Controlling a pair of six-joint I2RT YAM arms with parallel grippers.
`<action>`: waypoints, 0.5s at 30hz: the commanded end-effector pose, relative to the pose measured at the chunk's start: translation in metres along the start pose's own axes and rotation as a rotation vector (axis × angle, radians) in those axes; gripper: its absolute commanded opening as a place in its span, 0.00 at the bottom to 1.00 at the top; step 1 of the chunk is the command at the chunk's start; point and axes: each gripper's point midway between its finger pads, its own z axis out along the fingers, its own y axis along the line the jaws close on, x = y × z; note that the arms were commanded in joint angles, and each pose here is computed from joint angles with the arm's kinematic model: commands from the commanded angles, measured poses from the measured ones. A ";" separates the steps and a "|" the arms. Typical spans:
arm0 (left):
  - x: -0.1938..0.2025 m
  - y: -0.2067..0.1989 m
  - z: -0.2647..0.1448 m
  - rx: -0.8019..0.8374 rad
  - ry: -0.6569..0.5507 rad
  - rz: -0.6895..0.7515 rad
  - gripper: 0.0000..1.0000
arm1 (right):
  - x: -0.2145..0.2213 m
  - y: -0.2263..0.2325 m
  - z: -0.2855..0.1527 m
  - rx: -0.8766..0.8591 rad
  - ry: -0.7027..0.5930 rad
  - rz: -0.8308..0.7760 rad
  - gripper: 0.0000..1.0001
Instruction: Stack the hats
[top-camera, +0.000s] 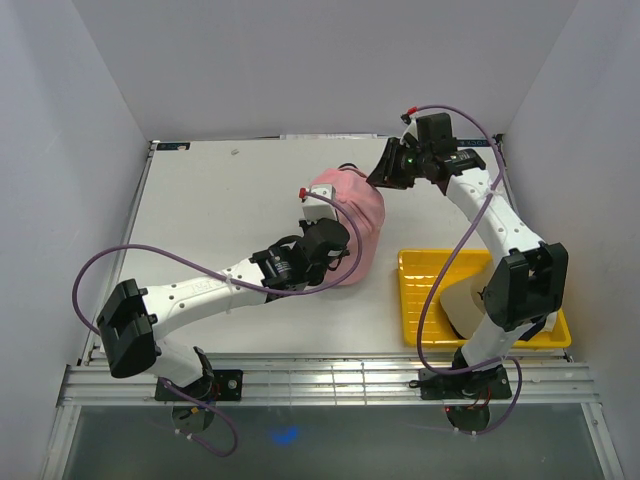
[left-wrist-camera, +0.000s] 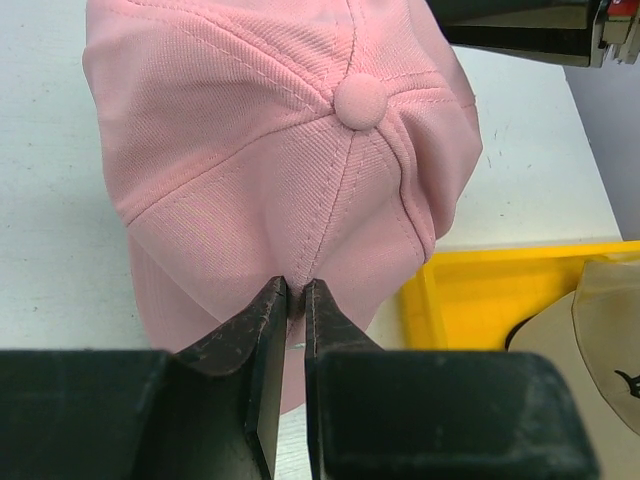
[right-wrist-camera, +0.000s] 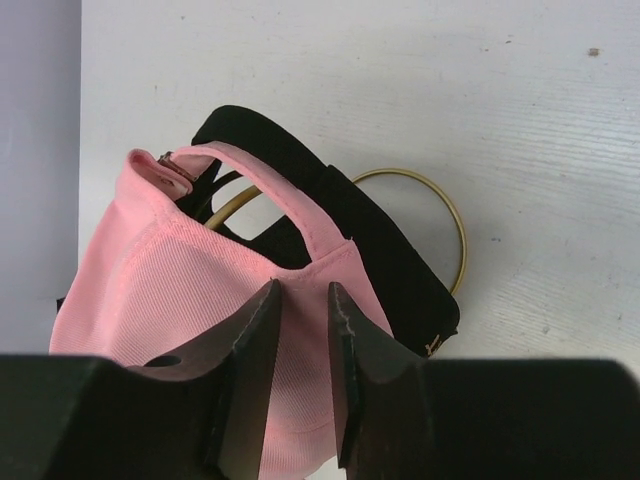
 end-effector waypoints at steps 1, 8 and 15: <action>-0.015 -0.009 -0.002 0.016 -0.024 -0.028 0.21 | -0.013 0.018 -0.016 -0.060 -0.064 -0.042 0.31; -0.011 -0.009 -0.001 0.014 -0.012 -0.024 0.21 | -0.017 0.012 -0.010 -0.035 -0.061 -0.033 0.08; -0.010 -0.006 -0.002 0.008 -0.011 -0.023 0.21 | -0.027 0.005 -0.011 -0.010 -0.080 -0.037 0.08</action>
